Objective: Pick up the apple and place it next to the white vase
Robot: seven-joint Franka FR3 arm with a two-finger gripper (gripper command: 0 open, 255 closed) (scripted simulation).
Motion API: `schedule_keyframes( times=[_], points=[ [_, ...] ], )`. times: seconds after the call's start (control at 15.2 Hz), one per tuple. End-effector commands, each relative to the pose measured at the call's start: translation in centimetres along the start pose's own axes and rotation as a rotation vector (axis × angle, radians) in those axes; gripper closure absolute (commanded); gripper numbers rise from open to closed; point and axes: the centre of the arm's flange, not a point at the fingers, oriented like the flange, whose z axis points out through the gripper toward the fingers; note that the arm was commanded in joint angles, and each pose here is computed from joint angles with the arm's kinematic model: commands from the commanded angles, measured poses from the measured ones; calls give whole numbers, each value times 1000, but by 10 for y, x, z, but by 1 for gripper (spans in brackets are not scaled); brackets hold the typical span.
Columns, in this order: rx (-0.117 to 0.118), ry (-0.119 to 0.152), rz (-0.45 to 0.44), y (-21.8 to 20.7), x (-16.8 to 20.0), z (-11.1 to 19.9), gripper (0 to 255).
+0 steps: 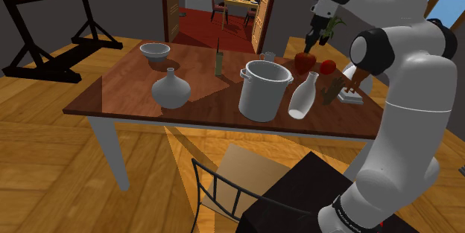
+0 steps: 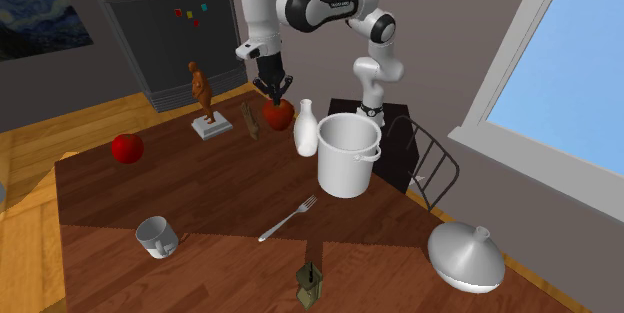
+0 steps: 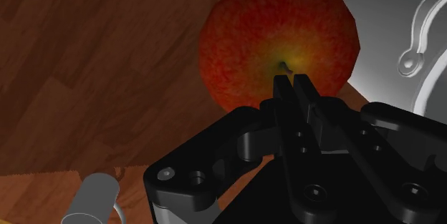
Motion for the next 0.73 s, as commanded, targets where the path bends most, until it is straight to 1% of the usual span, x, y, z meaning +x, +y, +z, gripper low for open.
schedule_keyframes(
  times=[0.0, 0.66],
  points=[
    [0, 0, 0, -2, -1, -11, 255],
    [0, 0, 0, -6, 1, -63, 255]
  ],
)
